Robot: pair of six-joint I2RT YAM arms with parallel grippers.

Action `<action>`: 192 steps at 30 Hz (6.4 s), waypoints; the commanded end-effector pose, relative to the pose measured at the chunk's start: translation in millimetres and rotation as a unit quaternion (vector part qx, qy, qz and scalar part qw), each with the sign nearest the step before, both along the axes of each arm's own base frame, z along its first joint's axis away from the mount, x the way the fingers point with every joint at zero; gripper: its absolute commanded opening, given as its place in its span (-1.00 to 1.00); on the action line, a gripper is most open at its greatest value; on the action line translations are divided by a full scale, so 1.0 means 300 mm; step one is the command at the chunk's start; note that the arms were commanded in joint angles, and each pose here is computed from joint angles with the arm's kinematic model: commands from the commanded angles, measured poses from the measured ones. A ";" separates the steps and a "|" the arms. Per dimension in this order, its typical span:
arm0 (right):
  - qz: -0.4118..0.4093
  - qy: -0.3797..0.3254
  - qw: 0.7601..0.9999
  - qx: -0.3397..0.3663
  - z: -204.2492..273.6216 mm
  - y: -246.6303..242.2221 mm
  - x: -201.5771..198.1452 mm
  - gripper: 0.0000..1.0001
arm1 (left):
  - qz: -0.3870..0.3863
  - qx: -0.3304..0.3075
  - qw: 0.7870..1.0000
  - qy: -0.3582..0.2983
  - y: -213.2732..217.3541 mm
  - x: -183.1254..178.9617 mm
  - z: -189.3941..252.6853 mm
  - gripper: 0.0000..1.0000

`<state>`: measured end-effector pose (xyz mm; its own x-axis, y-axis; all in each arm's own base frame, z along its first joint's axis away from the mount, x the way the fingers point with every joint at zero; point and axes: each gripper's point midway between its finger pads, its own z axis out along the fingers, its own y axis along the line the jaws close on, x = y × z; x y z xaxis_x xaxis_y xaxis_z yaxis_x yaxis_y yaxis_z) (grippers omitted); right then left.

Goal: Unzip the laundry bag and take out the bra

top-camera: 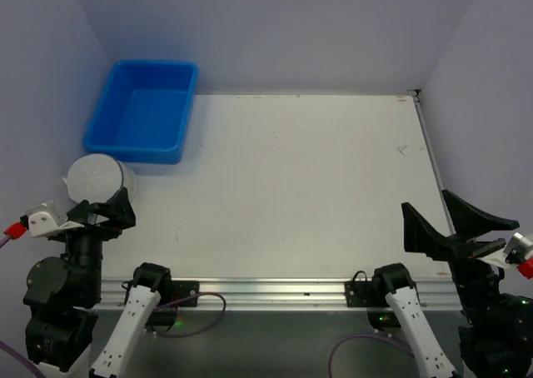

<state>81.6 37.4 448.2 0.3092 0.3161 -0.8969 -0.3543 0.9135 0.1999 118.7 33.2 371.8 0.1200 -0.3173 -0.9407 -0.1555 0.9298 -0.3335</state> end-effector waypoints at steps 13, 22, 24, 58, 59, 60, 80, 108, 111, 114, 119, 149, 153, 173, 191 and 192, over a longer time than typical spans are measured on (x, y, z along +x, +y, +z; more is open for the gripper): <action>0.056 0.165 0.984 0.018 -0.232 0.112 0.190 0.97 | 0.091 0.041 0.975 0.198 0.043 0.213 -0.247 1.00; 0.113 0.237 0.965 0.009 -0.376 0.197 0.238 0.97 | 0.251 0.185 0.883 0.352 0.175 0.426 -0.401 1.00; 0.124 0.243 0.962 0.008 -0.397 0.211 0.238 0.97 | 0.268 0.191 0.867 0.374 0.196 0.479 -0.440 1.00; 0.177 0.228 0.957 -0.010 -0.438 0.267 0.228 0.97 | -0.069 0.220 0.860 0.455 -0.537 0.489 -0.708 -1.00; 0.179 0.229 0.957 -0.010 -0.438 0.270 0.230 0.97 | -0.086 0.227 0.862 0.445 -0.597 0.483 -0.695 -1.00; 0.176 0.229 0.957 -0.008 -0.434 0.268 0.235 0.97 | -0.097 0.236 0.858 0.446 -0.660 0.482 -0.711 -1.00; 0.091 0.402 0.908 0.081 -0.632 0.248 0.419 0.89 | -0.348 0.100 0.885 0.293 -1.252 0.288 -0.392 1.00; 0.093 0.589 0.802 0.027 -1.159 0.595 0.545 0.78 | -0.296 -0.091 0.900 0.305 -1.133 0.468 -0.666 0.93; 0.086 0.597 0.797 0.010 -1.187 0.631 0.544 0.78 | -0.276 -0.094 0.900 0.325 -1.082 0.462 -0.740 0.92; 0.093 0.604 0.791 0.007 -1.191 0.676 0.526 0.77 | -0.266 -0.100 0.896 0.340 -1.056 0.455 -0.805 0.90; 0.096 0.601 0.793 -0.009 -1.138 0.697 0.485 0.77 | -0.250 -0.102 0.898 0.346 -1.006 0.490 -0.853 0.86; 0.143 0.542 0.828 0.033 -1.071 0.702 0.603 0.68 | -0.305 -0.073 0.902 0.297 -0.962 0.700 -0.784 1.00; 0.133 0.561 0.817 0.035 -1.143 0.701 0.616 0.61 | -0.309 -0.069 0.901 0.297 -0.970 0.706 -0.783 1.00; 0.142 0.625 0.766 0.041 -1.296 0.616 0.624 -0.34 | -0.412 -0.035 0.852 0.321 -1.017 0.587 -0.749 0.97; 0.148 0.590 0.794 -0.002 -1.165 0.610 0.678 -0.27 | -0.491 -0.015 0.801 0.342 -1.048 0.476 -0.837 0.08; 0.145 0.588 0.796 -0.006 -1.159 0.604 0.680 -0.26 | -0.495 -0.020 0.804 0.328 -1.060 0.486 -0.819 -0.25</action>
<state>276.2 219.1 73.5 -0.8616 0.2297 -0.4527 -0.0669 0.8327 0.5497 265.7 -274.5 118.5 -0.7479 0.0124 -0.6637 0.4453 0.7509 -0.4878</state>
